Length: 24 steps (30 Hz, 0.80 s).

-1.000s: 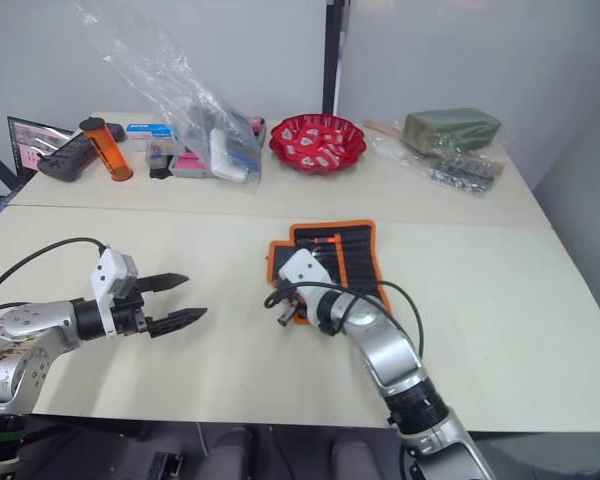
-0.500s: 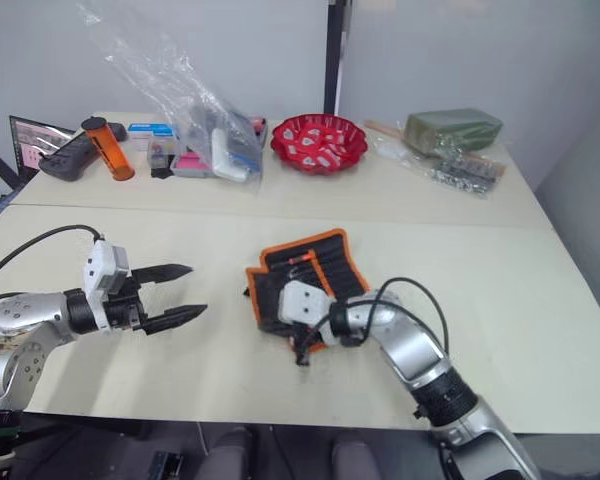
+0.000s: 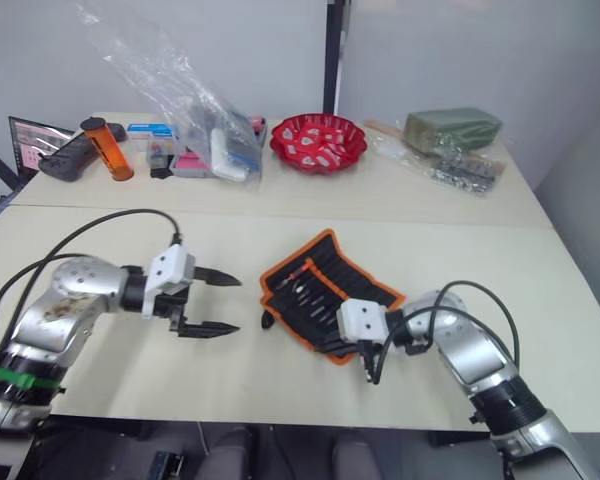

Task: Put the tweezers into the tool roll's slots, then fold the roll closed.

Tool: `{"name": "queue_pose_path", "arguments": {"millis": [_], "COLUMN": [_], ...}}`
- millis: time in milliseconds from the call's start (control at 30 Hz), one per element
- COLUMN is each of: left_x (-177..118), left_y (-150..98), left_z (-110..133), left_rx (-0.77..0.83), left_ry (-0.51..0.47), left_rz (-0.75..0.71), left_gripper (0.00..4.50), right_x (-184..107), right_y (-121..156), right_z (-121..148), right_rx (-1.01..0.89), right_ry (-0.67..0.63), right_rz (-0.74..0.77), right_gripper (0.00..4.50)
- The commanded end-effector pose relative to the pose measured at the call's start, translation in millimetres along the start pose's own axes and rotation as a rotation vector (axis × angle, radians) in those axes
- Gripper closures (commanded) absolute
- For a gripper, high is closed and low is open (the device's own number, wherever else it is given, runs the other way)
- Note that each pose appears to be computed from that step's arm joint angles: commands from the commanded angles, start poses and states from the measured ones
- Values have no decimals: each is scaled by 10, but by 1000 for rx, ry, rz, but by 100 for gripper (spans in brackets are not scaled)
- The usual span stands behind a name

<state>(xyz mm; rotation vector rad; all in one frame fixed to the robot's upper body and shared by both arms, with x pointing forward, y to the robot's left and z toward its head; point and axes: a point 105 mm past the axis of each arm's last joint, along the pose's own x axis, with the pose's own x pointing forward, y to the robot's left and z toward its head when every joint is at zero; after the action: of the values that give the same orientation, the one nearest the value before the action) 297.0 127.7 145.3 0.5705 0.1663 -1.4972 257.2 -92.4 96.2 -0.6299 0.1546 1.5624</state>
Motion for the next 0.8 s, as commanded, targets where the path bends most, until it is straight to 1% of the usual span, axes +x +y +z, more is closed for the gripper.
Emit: {"name": "queue_pose_path", "arguments": {"millis": [33,133,233,333,467,533,567,600,700,800], "left_x": [136,263,338,384,444,457,461,465,480,488], "left_y": [47,169,284,357,431,419,410,399,372,359], "left_z": [16,-65,-103,-122,-51,-32,-36,-47,-51,-52], "left_rx": [122,206,250,279,304,325,324,324,329,326], "left_ry": [42,113,153,172,141,126,123,123,112,104], "left_rz": [-78,-110,-130,-139,-139,-155,-163,-171,-185,-185], "left_gripper": [0,0,0,82,216,284,305,351,447,447], "right_x": [-27,-22,-26,-27,-11,-2,2,4,-6,-38], "right_y": [-37,-20,10,44,86,96,99,100,83,5], "right_z": [88,93,80,67,57,41,34,32,26,-6], "right_rx": [-23,-6,13,30,53,65,66,67,68,67], "right_ry": [-8,-8,2,10,14,23,27,28,31,47], "right_rz": [-52,-84,-111,-126,-144,-151,-152,-153,-160,-189], "right_gripper": [448,448,448,450,450,450,450,450,450,450]}}
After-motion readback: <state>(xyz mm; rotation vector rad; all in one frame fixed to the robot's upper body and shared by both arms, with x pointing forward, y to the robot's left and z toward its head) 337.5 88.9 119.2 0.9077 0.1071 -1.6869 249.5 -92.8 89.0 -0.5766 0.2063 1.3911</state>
